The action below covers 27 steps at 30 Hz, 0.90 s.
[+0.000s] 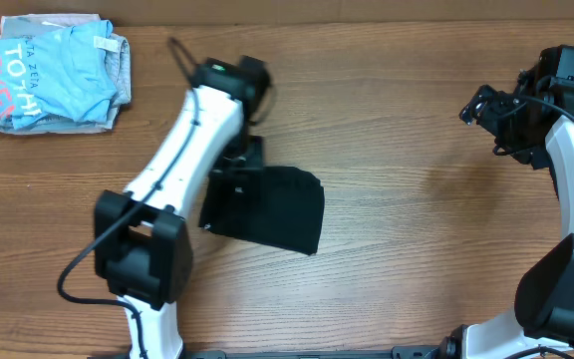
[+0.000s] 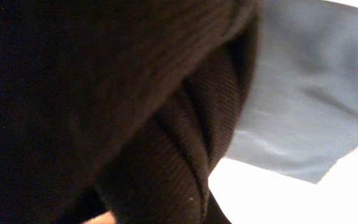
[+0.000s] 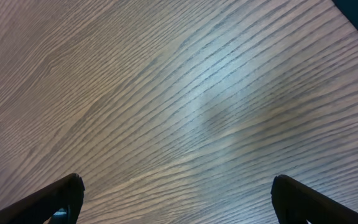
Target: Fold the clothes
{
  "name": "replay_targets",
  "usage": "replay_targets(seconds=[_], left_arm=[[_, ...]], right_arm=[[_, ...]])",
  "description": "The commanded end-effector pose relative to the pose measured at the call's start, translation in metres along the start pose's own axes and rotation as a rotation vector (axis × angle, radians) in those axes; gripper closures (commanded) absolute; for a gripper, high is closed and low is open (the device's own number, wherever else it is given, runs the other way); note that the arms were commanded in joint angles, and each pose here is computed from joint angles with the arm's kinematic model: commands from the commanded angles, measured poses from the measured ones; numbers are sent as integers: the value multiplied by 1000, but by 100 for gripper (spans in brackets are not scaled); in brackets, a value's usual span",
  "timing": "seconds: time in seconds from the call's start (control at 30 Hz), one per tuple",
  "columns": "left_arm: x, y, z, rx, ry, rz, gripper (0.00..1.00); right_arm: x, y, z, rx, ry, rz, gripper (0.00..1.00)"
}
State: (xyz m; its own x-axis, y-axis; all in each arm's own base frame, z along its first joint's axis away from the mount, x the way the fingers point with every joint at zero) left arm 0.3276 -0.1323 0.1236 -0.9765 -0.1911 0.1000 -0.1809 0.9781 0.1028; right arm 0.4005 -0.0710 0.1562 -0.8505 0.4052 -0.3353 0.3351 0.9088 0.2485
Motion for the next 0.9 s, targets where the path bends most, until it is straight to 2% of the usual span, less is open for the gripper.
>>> replay_targets(seconds=[0.0, 0.13, 0.3, 0.4, 0.5, 0.73, 0.77, 0.8, 0.83, 0.87], left_arm=[[24, -37, -4, 91, 13, 67, 96], [44, -74, 2, 158, 19, 155, 95], [58, -97, 19, 172, 6, 196, 86], [67, -110, 31, 215, 27, 220, 88], [72, -126, 41, 283, 37, 242, 96], [75, -146, 45, 383, 26, 327, 92], [76, -147, 44, 392, 34, 328, 89], [78, -148, 43, 402, 42, 335, 79], [80, -149, 42, 415, 51, 355, 61], [83, -151, 41, 430, 60, 375, 50]], right_arm=[[-4, 2, -7, -1, -23, -6, 0], [-4, 2, -7, -1, -23, -6, 0], [-4, 2, -7, -1, -23, -6, 0], [-4, 2, -7, -1, -23, -6, 0], [-4, 2, -7, -1, -23, -6, 0], [-4, 2, -7, -1, -23, -6, 0], [-4, 2, -7, -1, -23, -6, 0], [-4, 2, -7, -1, -23, -6, 0], [-4, 2, -7, -1, -23, -6, 0], [-4, 2, -7, -1, -23, -6, 0]])
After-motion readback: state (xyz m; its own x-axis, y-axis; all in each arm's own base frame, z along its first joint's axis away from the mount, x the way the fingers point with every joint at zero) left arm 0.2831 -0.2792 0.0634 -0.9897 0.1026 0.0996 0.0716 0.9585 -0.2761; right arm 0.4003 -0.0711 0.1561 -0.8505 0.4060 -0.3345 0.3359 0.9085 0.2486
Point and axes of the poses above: each gripper's point midway between its finger pads, its own z axis out along the fingers, its own y axis along the line the jaws close on, x = y × z, the point moved 1 cm from there along -z, back along the fingers, and after that the axes turned 10 degrees about -z, right-handed, at the moved point
